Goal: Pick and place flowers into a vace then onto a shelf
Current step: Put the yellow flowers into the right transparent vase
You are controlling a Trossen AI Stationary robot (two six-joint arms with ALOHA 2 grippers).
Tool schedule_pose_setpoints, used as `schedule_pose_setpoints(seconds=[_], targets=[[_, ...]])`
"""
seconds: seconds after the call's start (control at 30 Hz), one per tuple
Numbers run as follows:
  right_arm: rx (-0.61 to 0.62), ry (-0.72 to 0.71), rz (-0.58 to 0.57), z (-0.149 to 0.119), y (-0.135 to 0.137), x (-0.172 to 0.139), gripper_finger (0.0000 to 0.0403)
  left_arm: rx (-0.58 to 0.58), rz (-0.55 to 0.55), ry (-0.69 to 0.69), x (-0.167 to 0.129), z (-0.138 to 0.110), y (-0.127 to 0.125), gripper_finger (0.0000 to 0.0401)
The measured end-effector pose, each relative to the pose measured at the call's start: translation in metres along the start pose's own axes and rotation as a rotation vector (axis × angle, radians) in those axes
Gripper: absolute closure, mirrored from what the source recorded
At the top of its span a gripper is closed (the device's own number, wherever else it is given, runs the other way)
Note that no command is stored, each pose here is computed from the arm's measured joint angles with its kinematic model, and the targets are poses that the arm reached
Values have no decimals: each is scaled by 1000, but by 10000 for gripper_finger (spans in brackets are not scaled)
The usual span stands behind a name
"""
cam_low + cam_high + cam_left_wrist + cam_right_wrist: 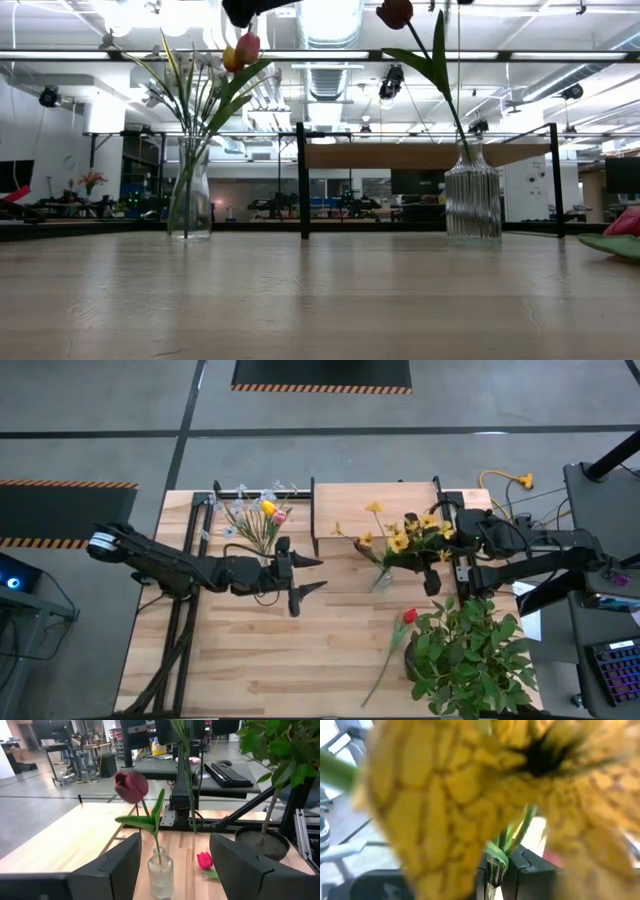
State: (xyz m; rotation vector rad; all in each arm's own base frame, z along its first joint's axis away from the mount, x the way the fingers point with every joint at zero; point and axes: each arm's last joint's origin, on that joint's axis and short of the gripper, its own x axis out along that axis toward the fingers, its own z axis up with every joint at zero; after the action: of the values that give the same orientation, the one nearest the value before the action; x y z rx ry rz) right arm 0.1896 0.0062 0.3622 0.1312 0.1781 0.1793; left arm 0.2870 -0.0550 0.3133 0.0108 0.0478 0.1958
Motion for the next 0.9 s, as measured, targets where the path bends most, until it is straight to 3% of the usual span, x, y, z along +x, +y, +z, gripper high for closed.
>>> schedule_pose_setpoints(seconds=[0.2, 0.43, 0.67, 0.9], targets=[[17, 139, -33, -13, -1, -5, 390, 1, 0, 4, -3, -3, 1, 183], [-44, 216, -227, -22, -8, -6, 390, 2, 0, 6, -3, -3, 2, 183], [-63, 241, -367, -32, -13, -3, 390, 7, 0, 17, -3, -5, 2, 183], [-48, 232, -383, -47, -16, 0, 390, 14, 0, 37, -3, -7, 2, 183]])
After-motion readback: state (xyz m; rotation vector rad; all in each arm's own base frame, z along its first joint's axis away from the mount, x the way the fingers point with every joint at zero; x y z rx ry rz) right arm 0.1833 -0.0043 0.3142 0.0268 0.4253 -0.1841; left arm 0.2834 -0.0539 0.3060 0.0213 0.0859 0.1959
